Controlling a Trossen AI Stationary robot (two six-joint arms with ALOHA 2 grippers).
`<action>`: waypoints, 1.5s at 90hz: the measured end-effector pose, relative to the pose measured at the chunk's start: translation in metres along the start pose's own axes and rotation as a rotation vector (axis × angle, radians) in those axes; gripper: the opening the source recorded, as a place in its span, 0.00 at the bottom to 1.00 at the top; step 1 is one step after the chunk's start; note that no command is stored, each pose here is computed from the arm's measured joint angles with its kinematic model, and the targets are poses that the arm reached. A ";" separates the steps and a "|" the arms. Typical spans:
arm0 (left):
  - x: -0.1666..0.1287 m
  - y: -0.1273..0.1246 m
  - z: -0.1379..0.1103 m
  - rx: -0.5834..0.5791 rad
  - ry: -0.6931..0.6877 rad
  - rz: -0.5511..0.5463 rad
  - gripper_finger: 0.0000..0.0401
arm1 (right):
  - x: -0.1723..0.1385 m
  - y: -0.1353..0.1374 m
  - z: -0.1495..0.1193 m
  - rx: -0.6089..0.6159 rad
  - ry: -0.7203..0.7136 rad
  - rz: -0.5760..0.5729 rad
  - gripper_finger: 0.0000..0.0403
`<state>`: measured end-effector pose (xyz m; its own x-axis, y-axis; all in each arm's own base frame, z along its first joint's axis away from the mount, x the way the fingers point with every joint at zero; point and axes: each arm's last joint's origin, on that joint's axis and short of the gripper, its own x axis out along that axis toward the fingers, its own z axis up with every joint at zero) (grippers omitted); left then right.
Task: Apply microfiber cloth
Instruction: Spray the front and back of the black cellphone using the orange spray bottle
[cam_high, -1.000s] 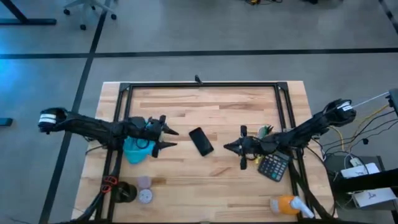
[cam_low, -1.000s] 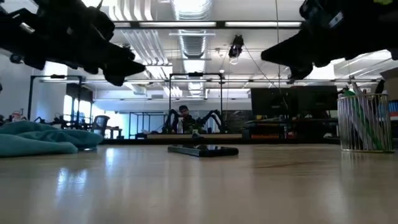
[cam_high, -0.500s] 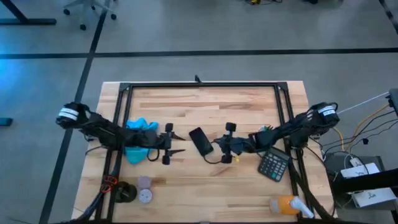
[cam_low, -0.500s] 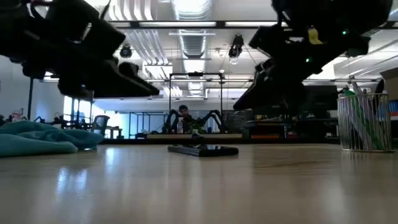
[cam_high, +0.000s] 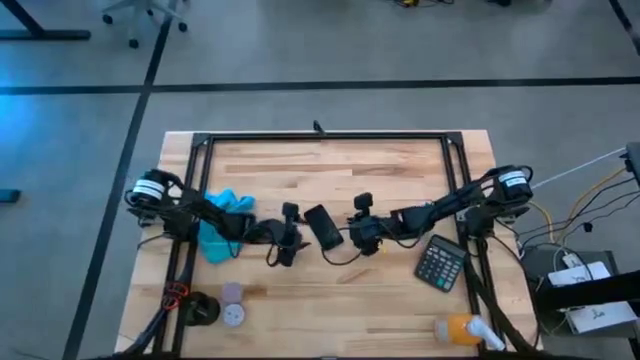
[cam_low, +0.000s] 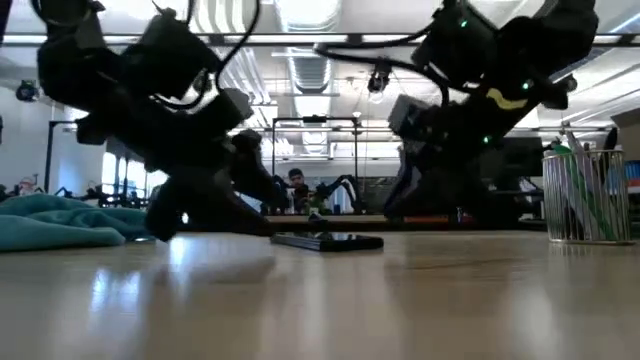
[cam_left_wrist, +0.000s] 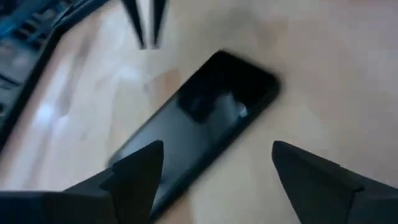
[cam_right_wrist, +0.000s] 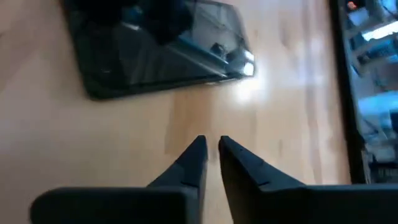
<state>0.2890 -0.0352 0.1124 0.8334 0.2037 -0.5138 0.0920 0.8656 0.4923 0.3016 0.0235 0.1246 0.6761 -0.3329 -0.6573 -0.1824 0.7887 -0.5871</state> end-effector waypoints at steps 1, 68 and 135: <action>0.001 0.000 0.001 0.005 0.005 0.000 0.73 | 0.001 0.000 0.000 -0.002 0.003 0.002 0.14; 0.030 0.006 -0.004 0.305 0.243 -0.042 0.67 | 0.042 -0.005 0.031 -0.107 -0.065 0.122 0.37; 0.016 0.021 0.019 0.192 0.120 0.032 0.67 | 0.027 0.012 0.051 -0.125 -0.165 0.147 0.38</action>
<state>0.3144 -0.0219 0.1276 0.7680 0.2926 -0.5697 0.1778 0.7572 0.6285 0.3545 0.0509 0.1236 0.7413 -0.1220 -0.6600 -0.3674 0.7492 -0.5511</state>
